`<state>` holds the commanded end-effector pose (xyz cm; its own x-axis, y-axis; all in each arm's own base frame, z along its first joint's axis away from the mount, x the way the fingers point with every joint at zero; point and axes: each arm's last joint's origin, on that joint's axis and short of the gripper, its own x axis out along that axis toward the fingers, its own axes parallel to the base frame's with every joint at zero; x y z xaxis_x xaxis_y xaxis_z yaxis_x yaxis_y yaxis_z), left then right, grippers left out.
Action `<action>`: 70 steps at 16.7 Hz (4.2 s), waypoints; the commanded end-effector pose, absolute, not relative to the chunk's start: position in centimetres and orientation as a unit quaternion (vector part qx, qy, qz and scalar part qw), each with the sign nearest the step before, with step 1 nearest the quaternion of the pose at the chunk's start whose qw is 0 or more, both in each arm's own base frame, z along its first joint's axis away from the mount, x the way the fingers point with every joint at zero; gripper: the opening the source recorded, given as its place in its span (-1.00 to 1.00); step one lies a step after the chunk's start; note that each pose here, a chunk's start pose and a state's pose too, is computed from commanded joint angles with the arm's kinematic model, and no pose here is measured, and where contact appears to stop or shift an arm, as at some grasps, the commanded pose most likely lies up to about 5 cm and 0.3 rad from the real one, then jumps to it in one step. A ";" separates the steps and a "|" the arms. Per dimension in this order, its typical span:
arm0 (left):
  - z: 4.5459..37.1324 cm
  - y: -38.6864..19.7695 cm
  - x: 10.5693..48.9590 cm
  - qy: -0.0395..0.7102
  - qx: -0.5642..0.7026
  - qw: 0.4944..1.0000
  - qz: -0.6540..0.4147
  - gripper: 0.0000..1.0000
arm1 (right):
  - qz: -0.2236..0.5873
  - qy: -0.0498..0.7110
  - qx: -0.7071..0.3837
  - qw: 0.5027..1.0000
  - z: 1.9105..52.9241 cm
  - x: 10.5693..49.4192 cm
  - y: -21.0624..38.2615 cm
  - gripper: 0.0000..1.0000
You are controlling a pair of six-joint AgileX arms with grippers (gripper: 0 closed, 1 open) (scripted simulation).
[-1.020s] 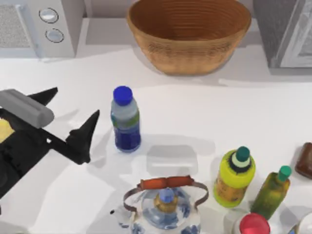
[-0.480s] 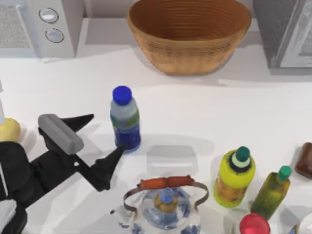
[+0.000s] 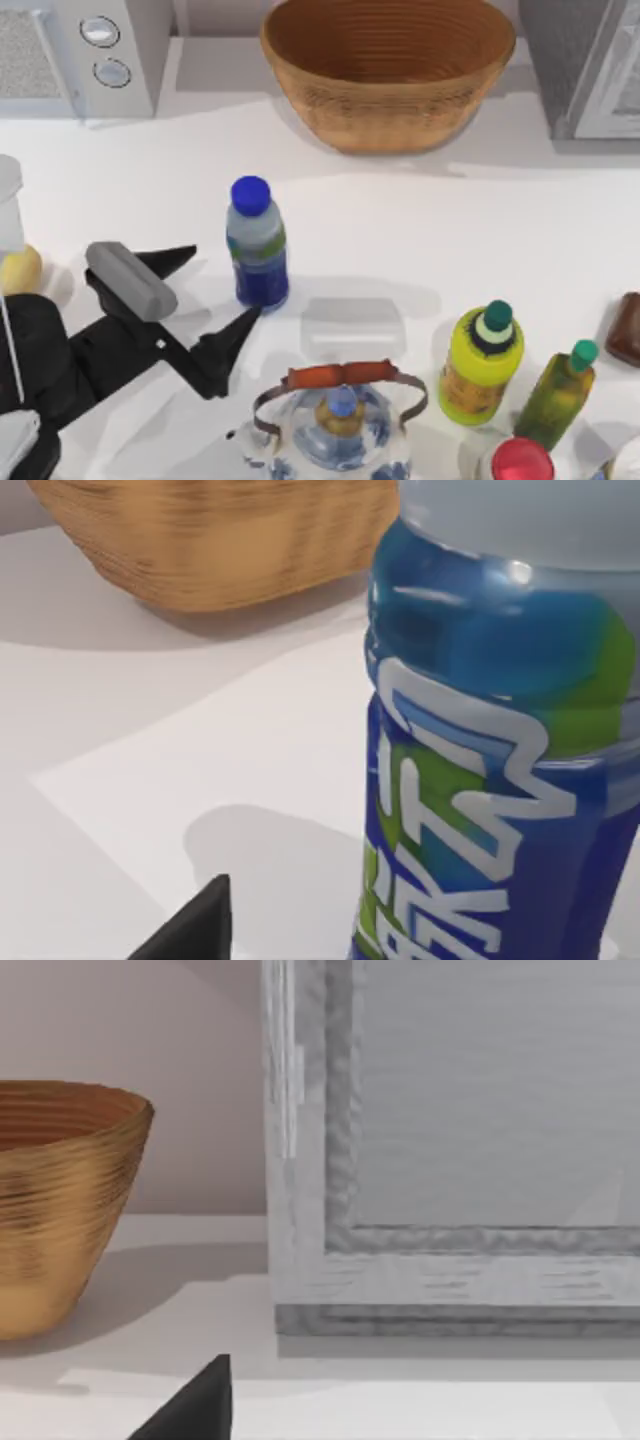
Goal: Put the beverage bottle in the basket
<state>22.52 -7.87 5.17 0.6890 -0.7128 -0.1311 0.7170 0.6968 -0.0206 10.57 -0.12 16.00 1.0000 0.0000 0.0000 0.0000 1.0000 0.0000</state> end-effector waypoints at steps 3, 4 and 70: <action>5.4 -8.6 23.4 0.050 0.018 0.918 -0.392 1.00 | 0.000 0.000 0.000 1.000 16.0 10.6 -0.1 1.00; 5.4 -8.9 23.8 0.049 0.018 0.918 -0.392 1.00 | 0.000 0.000 0.000 1.000 16.0 10.6 -0.1 1.00; 15.1 -2.8 17.5 0.049 0.018 0.919 -0.391 -1.00 | 0.000 0.000 0.000 1.000 16.0 10.6 -0.1 1.00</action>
